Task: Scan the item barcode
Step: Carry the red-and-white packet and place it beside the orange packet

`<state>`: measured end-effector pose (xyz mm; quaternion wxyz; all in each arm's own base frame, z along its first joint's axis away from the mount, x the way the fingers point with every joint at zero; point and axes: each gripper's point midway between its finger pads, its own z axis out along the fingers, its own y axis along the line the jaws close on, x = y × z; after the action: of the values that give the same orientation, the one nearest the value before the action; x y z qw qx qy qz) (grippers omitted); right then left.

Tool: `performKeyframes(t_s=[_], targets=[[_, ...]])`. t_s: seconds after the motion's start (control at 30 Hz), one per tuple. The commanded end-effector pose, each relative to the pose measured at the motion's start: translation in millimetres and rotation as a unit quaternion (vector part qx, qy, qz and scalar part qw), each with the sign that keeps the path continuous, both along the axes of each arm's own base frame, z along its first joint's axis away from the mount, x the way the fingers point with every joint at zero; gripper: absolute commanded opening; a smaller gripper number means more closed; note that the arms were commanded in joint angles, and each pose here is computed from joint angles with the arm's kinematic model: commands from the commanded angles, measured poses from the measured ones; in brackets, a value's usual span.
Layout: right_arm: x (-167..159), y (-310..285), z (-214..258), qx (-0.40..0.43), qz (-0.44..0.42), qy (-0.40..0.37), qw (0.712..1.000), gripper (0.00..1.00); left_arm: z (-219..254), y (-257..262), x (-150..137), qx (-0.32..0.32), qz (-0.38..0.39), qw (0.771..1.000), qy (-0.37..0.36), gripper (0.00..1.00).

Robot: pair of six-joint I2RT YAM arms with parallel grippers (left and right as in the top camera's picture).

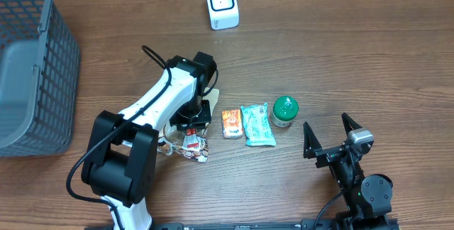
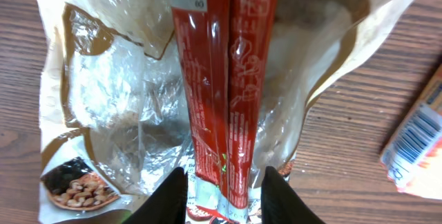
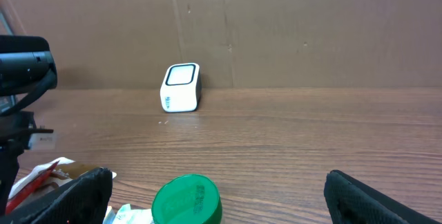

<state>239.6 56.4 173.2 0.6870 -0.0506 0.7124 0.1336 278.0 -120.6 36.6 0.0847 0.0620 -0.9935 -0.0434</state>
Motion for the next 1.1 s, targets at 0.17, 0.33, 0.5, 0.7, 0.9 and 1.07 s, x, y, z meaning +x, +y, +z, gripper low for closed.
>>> performKeyframes(t_s=[0.17,0.33,0.5,0.7,0.9,1.07], targets=[[1,-2,-2,0.002,-0.005,-0.001,1.000,1.00,6,3,6,-0.003,-0.038,0.999,-0.001,0.27],[1,-2,-2,0.002,-0.005,-0.001,1.000,1.00,7,14,6,0.027,-0.047,0.999,-0.001,0.33],[1,-2,-2,0.002,-0.005,-0.001,1.000,1.00,10,26,5,0.060,-0.033,0.998,-0.002,0.41],[1,-2,-2,0.002,-0.005,-0.001,1.000,1.00,14,37,16,0.038,-0.004,0.999,-0.007,0.49],[1,-2,-2,0.002,-0.005,-0.001,1.000,1.00,43,23,44,-0.068,-0.016,0.997,-0.039,0.49],[1,-2,-2,0.002,-0.005,-0.001,1.000,1.00,74,45,74,-0.075,0.018,0.991,-0.106,0.52]])
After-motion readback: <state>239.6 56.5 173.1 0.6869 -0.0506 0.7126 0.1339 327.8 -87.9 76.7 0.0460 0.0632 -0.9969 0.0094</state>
